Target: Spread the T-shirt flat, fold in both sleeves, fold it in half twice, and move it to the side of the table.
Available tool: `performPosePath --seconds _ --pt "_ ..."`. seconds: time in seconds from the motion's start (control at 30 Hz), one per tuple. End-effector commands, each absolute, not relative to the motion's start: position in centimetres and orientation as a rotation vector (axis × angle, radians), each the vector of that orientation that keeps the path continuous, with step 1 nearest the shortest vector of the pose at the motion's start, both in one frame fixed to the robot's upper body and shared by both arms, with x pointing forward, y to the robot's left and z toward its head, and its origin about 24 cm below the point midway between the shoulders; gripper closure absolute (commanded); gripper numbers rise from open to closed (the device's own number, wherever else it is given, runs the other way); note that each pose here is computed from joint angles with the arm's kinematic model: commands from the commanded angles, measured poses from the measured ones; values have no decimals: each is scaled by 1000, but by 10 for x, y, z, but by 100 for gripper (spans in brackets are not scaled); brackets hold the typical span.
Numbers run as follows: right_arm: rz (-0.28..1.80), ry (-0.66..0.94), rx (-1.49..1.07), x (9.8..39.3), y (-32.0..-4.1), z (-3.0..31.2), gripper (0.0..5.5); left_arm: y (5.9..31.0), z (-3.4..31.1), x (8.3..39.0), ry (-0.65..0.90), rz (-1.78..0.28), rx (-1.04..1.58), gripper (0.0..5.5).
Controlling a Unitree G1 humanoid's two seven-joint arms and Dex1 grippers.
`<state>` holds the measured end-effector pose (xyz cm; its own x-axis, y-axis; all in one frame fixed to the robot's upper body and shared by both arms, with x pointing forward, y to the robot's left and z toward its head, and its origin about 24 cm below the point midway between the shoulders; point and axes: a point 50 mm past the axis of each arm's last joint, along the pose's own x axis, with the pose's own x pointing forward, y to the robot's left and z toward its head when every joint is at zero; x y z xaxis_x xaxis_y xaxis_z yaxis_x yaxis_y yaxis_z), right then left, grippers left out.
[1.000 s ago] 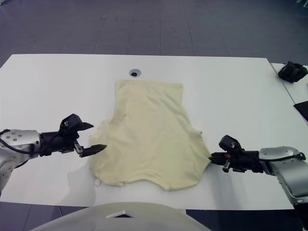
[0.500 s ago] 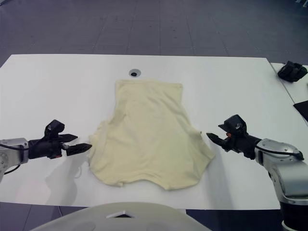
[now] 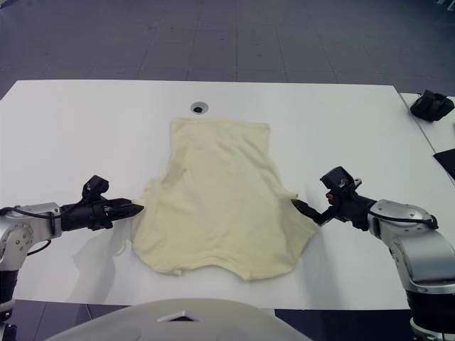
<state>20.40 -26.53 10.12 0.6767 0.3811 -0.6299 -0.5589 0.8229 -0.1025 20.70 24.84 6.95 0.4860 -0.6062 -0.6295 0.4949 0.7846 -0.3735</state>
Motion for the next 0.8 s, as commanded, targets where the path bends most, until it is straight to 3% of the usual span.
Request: performPosePath --seconds 0.03,0.3,0.53,0.8 --pt "534 620 -312 208 -266 103 10 251 65 207 851 -653 -134 422" --pt "535 610 -315 210 -264 101 10 253 61 215 837 -587 -129 548" --pt "517 601 -326 214 -266 101 10 273 61 226 813 -425 -124 548" --pt "481 608 -298 204 -261 93 10 279 67 228 835 -425 -108 548"
